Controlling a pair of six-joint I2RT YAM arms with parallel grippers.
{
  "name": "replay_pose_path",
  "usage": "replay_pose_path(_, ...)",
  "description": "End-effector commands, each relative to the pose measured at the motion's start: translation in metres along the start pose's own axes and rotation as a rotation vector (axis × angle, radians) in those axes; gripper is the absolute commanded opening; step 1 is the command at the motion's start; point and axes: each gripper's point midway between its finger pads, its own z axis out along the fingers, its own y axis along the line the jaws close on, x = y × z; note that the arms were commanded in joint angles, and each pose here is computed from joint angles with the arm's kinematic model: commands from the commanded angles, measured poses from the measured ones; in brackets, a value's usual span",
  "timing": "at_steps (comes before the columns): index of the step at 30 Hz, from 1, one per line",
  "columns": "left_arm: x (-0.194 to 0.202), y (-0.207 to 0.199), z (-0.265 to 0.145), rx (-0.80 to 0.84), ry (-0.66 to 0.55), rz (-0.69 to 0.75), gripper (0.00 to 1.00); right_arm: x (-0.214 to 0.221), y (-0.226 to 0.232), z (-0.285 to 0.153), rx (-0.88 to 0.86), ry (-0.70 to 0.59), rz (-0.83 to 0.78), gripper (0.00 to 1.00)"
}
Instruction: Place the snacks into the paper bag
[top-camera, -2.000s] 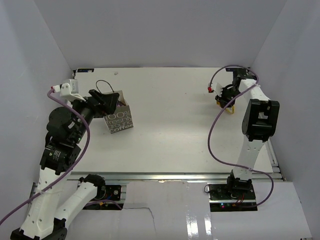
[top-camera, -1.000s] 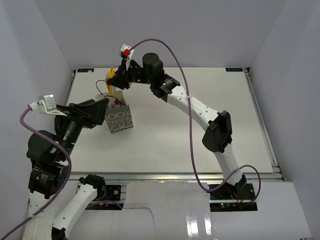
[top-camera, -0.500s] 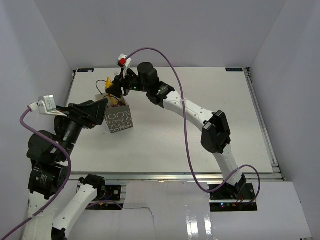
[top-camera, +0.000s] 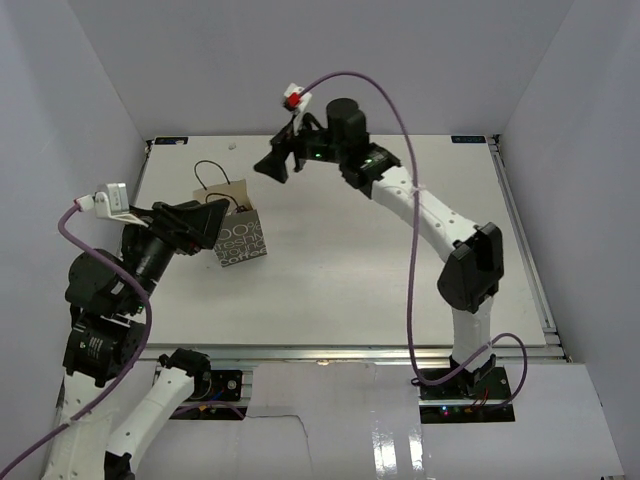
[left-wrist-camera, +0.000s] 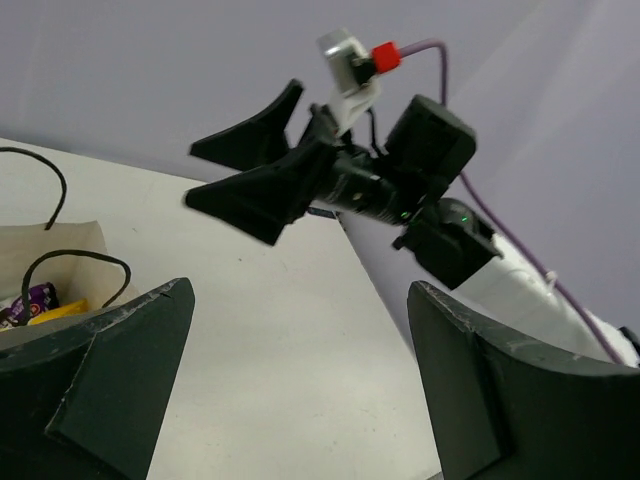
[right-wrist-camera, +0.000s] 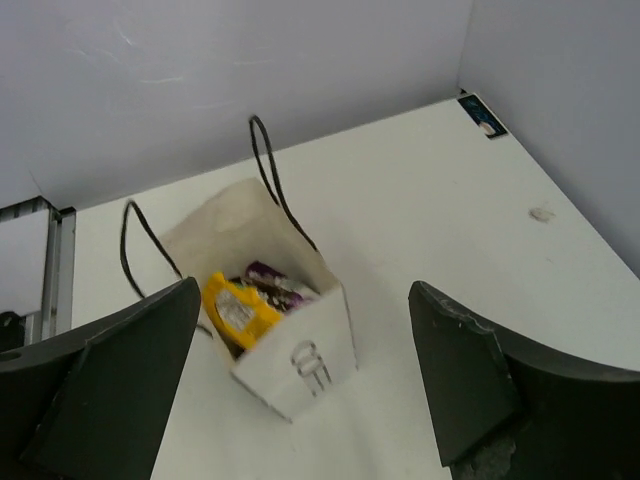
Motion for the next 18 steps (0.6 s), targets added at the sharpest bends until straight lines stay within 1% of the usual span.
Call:
replay_pose_path(1,0.030,0.003,0.015,0.036,0.116,0.016,0.98,-0.012,-0.027,-0.081,0.011,0.035,0.018,0.90)
replay_pose_path(2,0.040,0.007,0.017,0.034,0.144,0.017,0.98,-0.019,-0.043,-0.113,0.059,0.037,-0.037,0.90)
replay_pose_path(3,0.046,0.010,0.019,0.034,0.163,0.017,0.98,0.017,-0.052,-0.129,0.090,0.111,0.010,0.90)
replay_pose_path(4,0.054,0.012,0.022,0.036,0.188,0.015,0.98,0.020,-0.058,-0.156,0.180,0.154,-0.005,0.90)
replay_pose_path(5,0.061,0.016,0.024,0.033,0.202,0.013,0.98,0.034,-0.066,-0.175,0.247,0.196,0.028,0.90)
replay_pose_path(6,0.072,0.023,0.027,0.021,0.229,0.012,0.98,0.046,-0.083,-0.201,0.328,0.239,0.015,0.90)
replay_pose_path(7,0.078,0.026,0.029,0.015,0.242,0.012,0.98,0.078,-0.094,-0.225,0.431,0.326,0.039,0.90)
replay_pose_path(8,0.082,0.028,0.034,0.020,0.252,0.013,0.98,0.082,-0.090,-0.251,0.493,0.367,0.030,0.90)
replay_pose_path(9,0.091,0.034,0.037,0.015,0.271,0.018,0.98,0.094,-0.100,-0.275,0.563,0.419,0.003,0.90)
replay_pose_path(10,0.096,0.036,0.040,0.014,0.284,0.019,0.98,0.123,-0.103,-0.300,0.642,0.511,0.012,0.90)
replay_pose_path(11,0.101,0.036,0.048,0.030,0.299,0.016,0.98,0.122,-0.099,-0.325,0.702,0.521,-0.002,0.90)
replay_pose_path(13,0.112,0.038,0.056,0.043,0.328,0.008,0.98,0.135,-0.095,-0.353,0.782,0.559,-0.010,0.90)
replay_pose_path(14,0.114,0.035,0.061,0.070,0.336,0.003,0.98,0.145,-0.081,-0.366,0.794,0.562,-0.009,0.90)
replay_pose_path(15,0.125,0.039,0.068,0.067,0.368,-0.005,0.98,0.147,-0.079,-0.375,0.814,0.557,-0.009,0.90)
replay_pose_path(17,0.132,0.041,0.074,0.080,0.385,-0.015,0.98,0.153,-0.067,-0.384,0.822,0.540,0.013,0.90)
replay_pose_path(18,0.138,0.041,0.076,0.088,0.402,-0.020,0.98,0.154,-0.068,-0.389,0.843,0.534,0.030,0.90)
